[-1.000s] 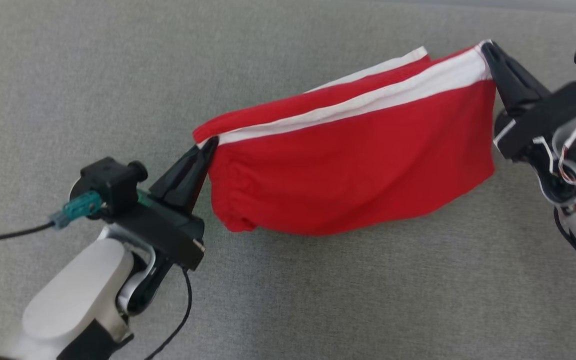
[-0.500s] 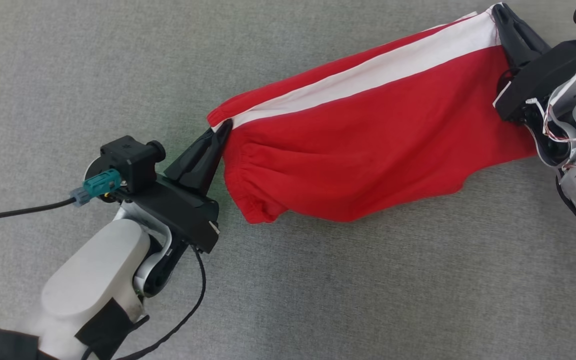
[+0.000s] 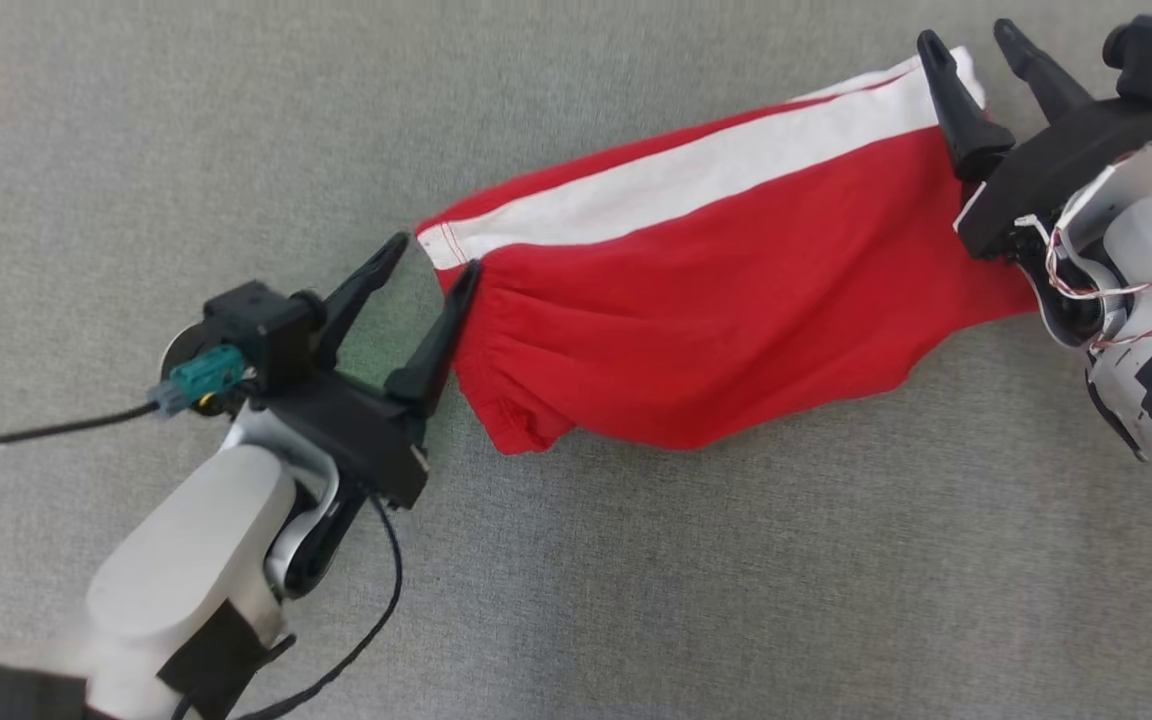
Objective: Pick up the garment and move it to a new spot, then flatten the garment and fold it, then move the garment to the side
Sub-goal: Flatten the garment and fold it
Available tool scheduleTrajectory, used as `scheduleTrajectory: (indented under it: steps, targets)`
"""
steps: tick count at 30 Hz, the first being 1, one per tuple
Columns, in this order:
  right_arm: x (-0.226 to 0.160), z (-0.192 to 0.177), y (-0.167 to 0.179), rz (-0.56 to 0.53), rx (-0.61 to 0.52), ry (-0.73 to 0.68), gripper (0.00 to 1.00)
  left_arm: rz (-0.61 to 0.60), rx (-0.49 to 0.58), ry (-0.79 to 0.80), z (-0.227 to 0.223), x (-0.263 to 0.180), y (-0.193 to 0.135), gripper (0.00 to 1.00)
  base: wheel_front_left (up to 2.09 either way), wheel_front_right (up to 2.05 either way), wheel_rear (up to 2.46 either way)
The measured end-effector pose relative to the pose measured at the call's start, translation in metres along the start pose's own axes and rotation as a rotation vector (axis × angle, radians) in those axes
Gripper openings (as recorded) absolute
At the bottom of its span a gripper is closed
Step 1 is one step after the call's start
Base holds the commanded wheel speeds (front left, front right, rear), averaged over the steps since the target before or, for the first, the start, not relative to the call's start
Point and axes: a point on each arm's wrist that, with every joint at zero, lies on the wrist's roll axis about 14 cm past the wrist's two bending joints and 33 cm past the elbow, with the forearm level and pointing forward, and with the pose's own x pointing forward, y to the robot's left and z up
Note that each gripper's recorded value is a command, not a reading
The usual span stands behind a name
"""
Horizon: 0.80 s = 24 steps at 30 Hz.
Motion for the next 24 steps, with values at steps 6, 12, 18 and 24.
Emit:
scheduleTrajectory:
  steps: [6,12,18,24]
  targets:
    - [-0.024,0.003,0.007,0.022,-0.083,0.005,1.0,0.044,-0.009,-0.032,0.005,-0.024,0.004,1.0,0.0,0.0,0.0]
    - [-0.051,0.004,-0.011,-0.04,-0.075,0.008,1.0,0.103,0.016,-0.123,0.024,-0.049,0.007,1.0,0.0,0.0,0.0]
    - [-0.07,-0.014,-0.015,-0.071,-0.044,0.046,1.0,0.223,0.031,-0.22,0.038,-0.075,0.012,1.0,0.0,0.0,0.0]
    - [-0.083,-0.03,-0.009,-0.087,0.004,0.067,1.0,0.348,0.025,-0.308,0.043,-0.11,0.01,1.0,0.0,0.0,0.0]
